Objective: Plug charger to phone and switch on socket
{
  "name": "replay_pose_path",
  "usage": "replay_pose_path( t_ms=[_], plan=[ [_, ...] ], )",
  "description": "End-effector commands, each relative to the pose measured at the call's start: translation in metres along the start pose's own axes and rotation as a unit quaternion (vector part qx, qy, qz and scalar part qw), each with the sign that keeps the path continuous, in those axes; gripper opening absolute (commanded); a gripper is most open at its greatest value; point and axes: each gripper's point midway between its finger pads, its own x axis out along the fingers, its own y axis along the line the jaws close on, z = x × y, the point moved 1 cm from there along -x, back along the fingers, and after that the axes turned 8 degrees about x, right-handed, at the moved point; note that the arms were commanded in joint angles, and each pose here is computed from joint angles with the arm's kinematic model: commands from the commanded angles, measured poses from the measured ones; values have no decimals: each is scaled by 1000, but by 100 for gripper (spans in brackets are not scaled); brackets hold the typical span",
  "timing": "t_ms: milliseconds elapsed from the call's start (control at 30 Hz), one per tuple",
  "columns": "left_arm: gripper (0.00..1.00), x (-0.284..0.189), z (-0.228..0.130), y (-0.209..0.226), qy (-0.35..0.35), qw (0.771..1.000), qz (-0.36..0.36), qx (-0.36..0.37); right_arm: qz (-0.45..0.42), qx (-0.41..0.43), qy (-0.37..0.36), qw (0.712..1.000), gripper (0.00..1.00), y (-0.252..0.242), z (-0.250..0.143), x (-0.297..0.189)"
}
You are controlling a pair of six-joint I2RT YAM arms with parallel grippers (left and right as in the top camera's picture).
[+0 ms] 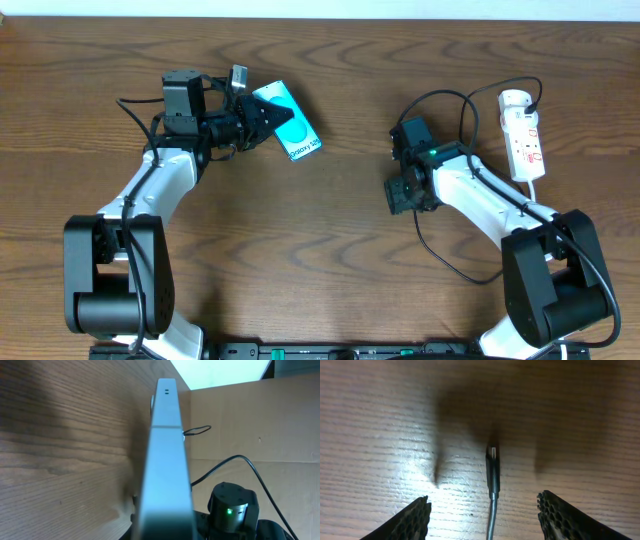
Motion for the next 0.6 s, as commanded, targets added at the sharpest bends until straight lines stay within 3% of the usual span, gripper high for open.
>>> replay_pose_path(
  t_ms=[0,267,400,567],
  plan=[
    [7,-1,-2,-11,9,1000,-19,22,1,-9,1,1000,67,-2,-7,0],
    [7,-1,-2,-11,9,1000,-19,22,0,-7,-2,1000,66,-3,-8,4],
    [7,-1,-2,-11,9,1000,-19,22,0,-7,-9,1000,57,-2,-5,5],
    [7,-1,-2,-11,9,1000,-19,22,1,-7,-12,1000,54,-3,-7,9]
  ],
)
